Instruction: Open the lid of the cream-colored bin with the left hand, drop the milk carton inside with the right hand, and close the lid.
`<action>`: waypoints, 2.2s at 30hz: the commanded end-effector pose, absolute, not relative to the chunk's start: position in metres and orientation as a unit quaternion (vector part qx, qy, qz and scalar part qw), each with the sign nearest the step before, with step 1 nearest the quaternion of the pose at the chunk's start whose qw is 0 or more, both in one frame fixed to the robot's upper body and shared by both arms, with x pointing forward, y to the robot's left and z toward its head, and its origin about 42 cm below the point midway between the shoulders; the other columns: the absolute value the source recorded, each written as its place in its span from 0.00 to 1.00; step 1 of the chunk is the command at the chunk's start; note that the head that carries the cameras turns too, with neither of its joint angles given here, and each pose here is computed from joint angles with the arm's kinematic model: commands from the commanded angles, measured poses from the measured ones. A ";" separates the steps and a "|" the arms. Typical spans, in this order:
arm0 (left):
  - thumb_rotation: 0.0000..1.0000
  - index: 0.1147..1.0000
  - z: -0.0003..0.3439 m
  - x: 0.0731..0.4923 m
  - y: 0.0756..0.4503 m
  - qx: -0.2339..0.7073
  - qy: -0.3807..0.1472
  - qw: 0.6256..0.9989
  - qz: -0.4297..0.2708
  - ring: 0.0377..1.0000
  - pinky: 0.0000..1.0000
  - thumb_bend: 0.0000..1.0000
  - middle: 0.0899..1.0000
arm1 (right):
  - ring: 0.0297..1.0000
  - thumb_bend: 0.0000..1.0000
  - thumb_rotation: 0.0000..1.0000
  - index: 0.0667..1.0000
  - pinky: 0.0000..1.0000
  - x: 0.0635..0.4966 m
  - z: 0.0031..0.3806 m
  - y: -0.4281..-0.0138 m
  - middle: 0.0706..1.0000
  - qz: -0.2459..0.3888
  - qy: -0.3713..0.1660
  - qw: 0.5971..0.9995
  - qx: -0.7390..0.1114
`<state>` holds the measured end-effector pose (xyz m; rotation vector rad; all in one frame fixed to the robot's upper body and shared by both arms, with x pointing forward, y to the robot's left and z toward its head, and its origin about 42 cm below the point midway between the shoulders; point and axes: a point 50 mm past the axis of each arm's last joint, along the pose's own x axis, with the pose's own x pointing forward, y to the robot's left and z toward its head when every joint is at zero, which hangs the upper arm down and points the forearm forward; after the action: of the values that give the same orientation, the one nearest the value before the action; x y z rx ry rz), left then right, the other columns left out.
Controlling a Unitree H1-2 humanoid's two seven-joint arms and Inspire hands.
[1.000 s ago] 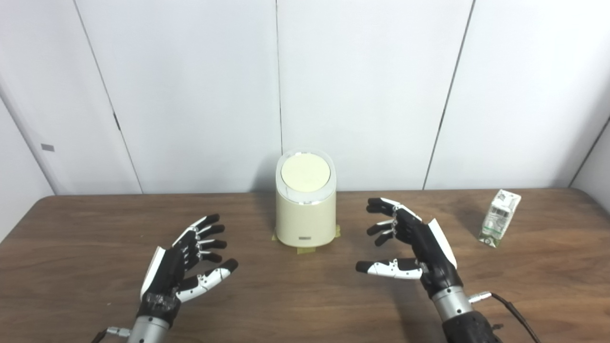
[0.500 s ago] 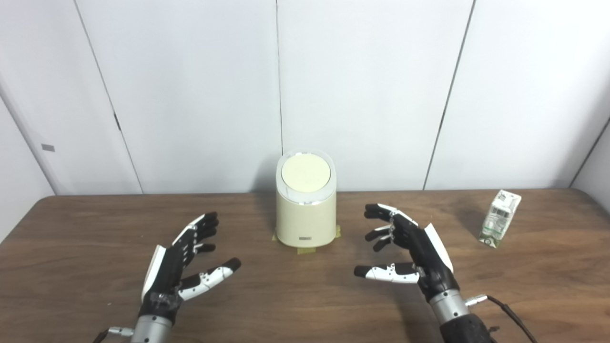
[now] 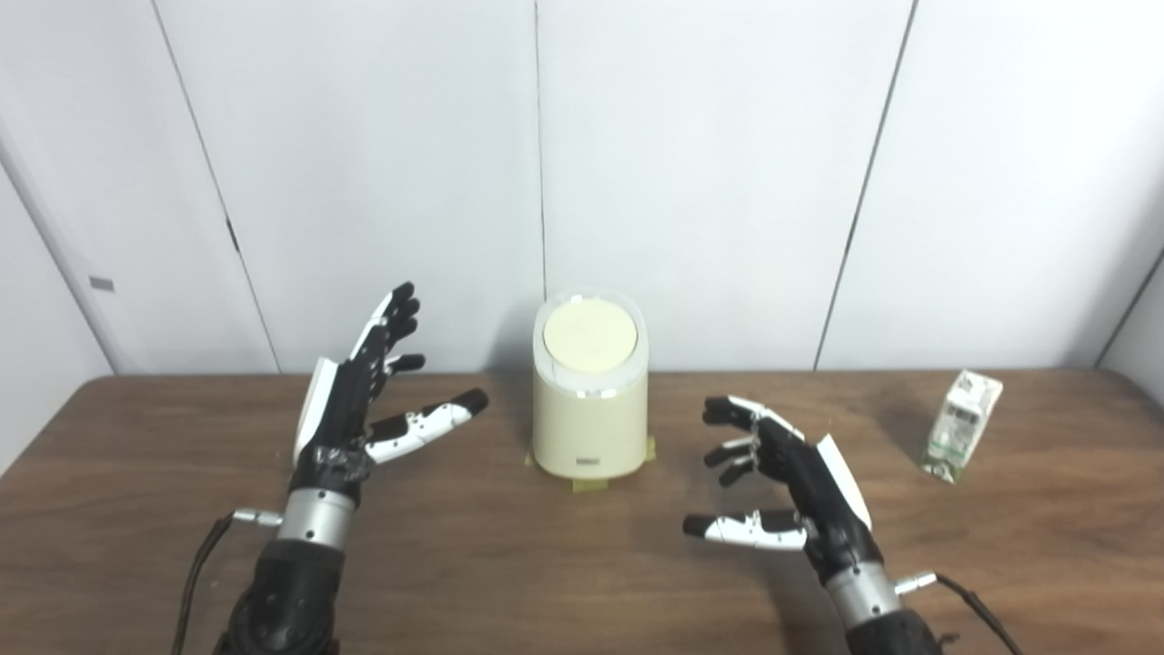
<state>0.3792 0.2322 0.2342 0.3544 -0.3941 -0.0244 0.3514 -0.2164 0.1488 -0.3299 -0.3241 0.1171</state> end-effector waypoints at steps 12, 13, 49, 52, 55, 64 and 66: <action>0.25 0.99 0.292 0.440 0.207 0.253 -0.244 0.936 -0.015 0.96 0.89 0.86 0.94 | 0.59 0.69 0.11 0.76 0.48 0.364 0.167 -0.210 0.75 0.055 -0.211 0.964 -0.152; 0.26 1.00 0.293 0.444 0.206 0.257 -0.242 0.936 -0.014 0.96 0.91 0.87 0.94 | 0.59 0.69 0.11 0.76 0.48 0.364 0.167 -0.210 0.75 0.055 -0.211 0.964 -0.151; 0.36 1.00 0.289 0.492 0.135 0.363 -0.166 0.917 -0.004 0.99 0.81 1.00 1.00 | 0.58 0.64 0.09 0.76 0.45 0.361 0.177 -0.200 0.75 0.048 -0.221 0.963 -0.146; 0.35 1.00 0.283 0.494 0.133 0.364 -0.162 0.917 -0.010 1.00 0.83 1.00 1.00 | 0.58 0.64 0.09 0.76 0.45 0.361 0.176 -0.198 0.75 0.048 -0.222 0.963 -0.146; 0.36 1.00 0.277 0.495 0.131 0.368 -0.157 0.916 -0.013 1.00 0.87 1.00 1.00 | 0.58 0.64 0.10 0.76 0.45 0.360 0.178 -0.197 0.75 0.047 -0.222 0.963 -0.148; 0.25 1.00 0.270 0.497 0.135 0.405 -0.161 0.900 -0.002 1.00 0.95 0.91 1.00 | 0.57 0.64 0.10 0.76 0.44 0.360 0.179 -0.197 0.75 0.047 -0.228 0.962 -0.146; 0.23 1.00 0.269 0.498 0.136 0.407 -0.159 0.899 -0.001 1.00 0.95 0.90 1.00 | 0.56 0.64 0.10 0.76 0.44 0.361 0.178 -0.197 0.75 0.047 -0.228 0.961 -0.147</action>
<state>0.4874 0.1379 0.2339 0.8236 -0.2255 -0.0415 0.3520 -0.2009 0.1564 -0.3044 -0.3680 0.1020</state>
